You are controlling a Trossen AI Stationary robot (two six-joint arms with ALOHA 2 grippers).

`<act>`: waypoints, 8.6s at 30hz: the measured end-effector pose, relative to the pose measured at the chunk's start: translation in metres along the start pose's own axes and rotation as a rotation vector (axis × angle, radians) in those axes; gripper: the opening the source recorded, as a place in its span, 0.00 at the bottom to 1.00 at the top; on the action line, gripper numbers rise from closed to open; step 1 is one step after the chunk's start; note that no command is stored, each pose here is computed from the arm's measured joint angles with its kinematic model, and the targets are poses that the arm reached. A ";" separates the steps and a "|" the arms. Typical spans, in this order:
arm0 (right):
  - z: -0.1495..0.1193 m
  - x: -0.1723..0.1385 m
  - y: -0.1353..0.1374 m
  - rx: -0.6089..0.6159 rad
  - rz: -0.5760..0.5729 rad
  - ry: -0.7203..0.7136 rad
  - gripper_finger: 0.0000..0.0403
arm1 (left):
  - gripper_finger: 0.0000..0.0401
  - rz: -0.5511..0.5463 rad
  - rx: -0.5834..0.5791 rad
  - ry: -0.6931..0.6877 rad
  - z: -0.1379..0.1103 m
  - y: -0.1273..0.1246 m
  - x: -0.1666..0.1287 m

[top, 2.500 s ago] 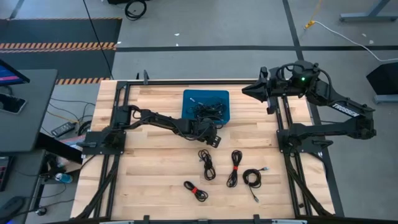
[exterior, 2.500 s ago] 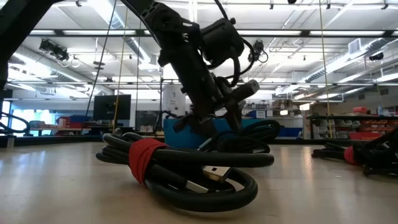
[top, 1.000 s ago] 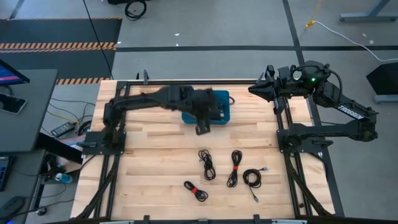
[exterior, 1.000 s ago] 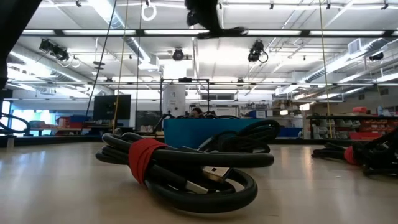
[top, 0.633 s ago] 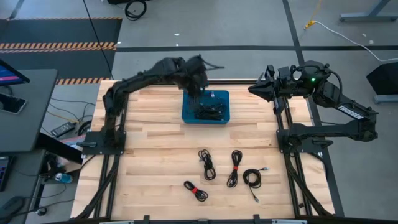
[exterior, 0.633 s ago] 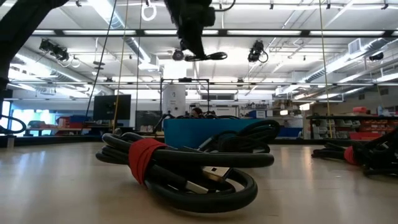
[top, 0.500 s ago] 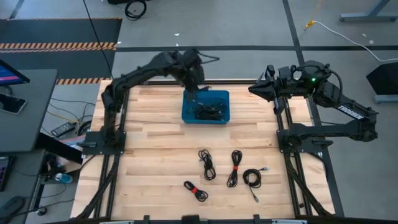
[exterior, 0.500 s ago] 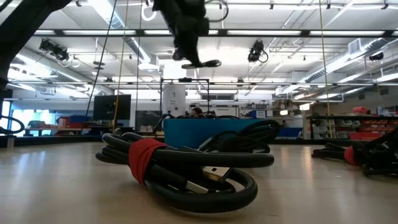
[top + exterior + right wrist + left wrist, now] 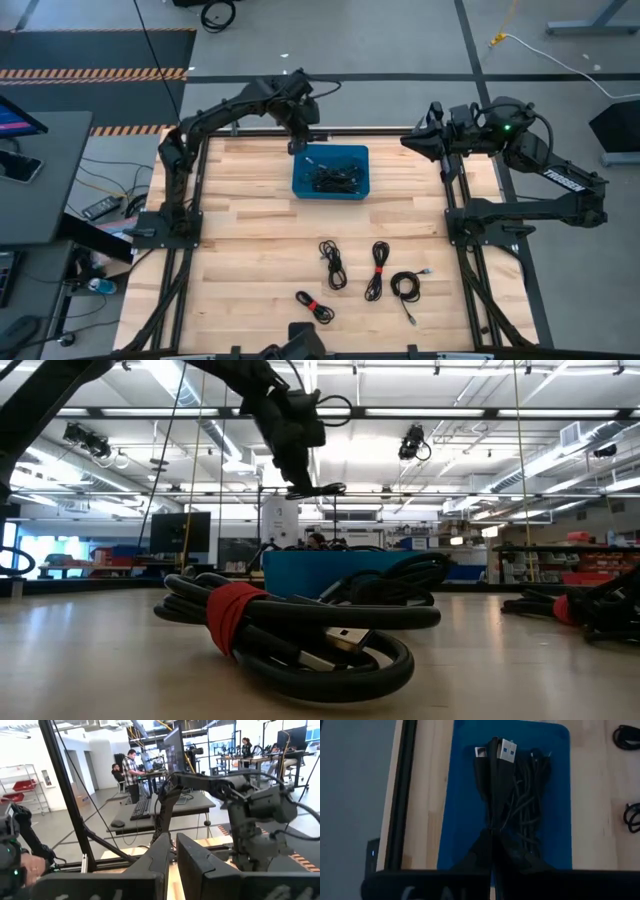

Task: Pick and place USB-C Cables
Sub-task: Put the black charger cable into the blue bin, then adjust the blue bin

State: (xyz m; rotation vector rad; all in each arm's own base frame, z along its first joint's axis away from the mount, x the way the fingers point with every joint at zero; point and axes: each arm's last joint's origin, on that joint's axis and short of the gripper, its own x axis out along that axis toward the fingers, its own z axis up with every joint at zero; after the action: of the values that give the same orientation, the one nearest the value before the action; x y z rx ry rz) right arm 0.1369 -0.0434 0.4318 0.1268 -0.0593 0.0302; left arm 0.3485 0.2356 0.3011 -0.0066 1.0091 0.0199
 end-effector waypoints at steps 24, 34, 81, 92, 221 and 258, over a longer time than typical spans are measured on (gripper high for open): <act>0.004 0.002 0.000 0.018 0.008 -0.045 0.10 | 0.03 -0.076 0.008 -0.007 -0.044 0.005 0.062; 0.004 0.003 -0.001 0.019 0.008 -0.045 0.10 | 0.03 -0.112 -0.007 -0.053 -0.046 0.012 0.066; -0.012 0.003 -0.005 0.066 -0.089 0.104 0.08 | 0.38 -0.165 -0.277 -0.152 0.037 0.001 -0.005; -0.049 0.008 -0.024 0.126 -0.445 0.440 0.01 | 0.38 -0.190 -0.116 -0.198 0.081 -0.084 -0.059; -0.171 0.127 -0.065 0.220 -0.246 1.022 0.00 | 0.38 0.296 0.125 -0.377 0.090 -0.209 -0.157; -0.247 0.167 -0.084 0.216 -0.222 1.158 0.00 | 0.38 0.612 -0.090 -0.209 0.036 -0.182 -0.216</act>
State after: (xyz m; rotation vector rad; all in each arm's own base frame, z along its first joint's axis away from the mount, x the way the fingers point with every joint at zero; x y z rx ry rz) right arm 0.3210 -0.0909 0.1868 0.3142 1.1168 -0.1145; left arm 0.2678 0.0510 0.5023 0.2182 0.7692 0.6135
